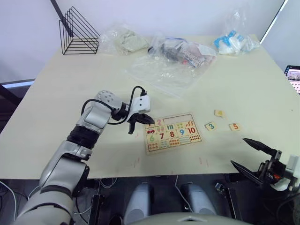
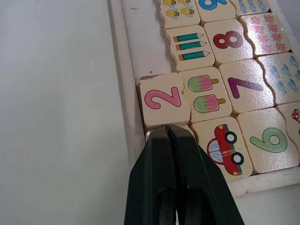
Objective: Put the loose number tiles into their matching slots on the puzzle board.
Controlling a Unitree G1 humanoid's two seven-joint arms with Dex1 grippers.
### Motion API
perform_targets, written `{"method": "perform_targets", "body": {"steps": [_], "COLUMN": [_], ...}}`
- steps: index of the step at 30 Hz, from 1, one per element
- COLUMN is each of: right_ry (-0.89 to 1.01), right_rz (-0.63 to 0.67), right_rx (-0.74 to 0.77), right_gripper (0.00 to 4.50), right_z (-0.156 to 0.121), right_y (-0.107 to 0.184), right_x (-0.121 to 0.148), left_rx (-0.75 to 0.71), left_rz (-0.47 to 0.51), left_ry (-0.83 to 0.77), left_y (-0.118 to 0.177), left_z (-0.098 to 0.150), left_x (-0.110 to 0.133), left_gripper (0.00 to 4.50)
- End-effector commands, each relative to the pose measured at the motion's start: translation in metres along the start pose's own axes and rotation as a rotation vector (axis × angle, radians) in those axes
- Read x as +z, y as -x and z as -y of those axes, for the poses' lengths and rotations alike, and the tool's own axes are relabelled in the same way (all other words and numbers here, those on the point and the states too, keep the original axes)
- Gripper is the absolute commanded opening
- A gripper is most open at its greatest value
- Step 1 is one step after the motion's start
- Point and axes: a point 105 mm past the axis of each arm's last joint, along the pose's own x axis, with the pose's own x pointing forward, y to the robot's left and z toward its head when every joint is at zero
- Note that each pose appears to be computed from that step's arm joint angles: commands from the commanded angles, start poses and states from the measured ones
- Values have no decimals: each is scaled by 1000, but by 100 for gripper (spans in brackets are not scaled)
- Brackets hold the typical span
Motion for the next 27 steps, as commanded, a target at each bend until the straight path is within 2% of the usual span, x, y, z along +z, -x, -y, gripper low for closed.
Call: {"method": "perform_targets", "body": {"steps": [1,19,27], "right_ry": [44,43,41], "right_rz": [9,7,8], "right_rx": [-3,-3,-4], "right_gripper": [450,450,450], "right_z": [3,3,3], "right_y": [3,4,5], "right_x": [8,7,7], "left_rx": [-11,-15,-6], "left_rz": [9,17,68], "left_ry": [-25,-24,-9], "left_y": [-1,-1,9], "left_z": [2,4,4], "left_x": [4,3,6], "left_gripper": [8,8,8]}}
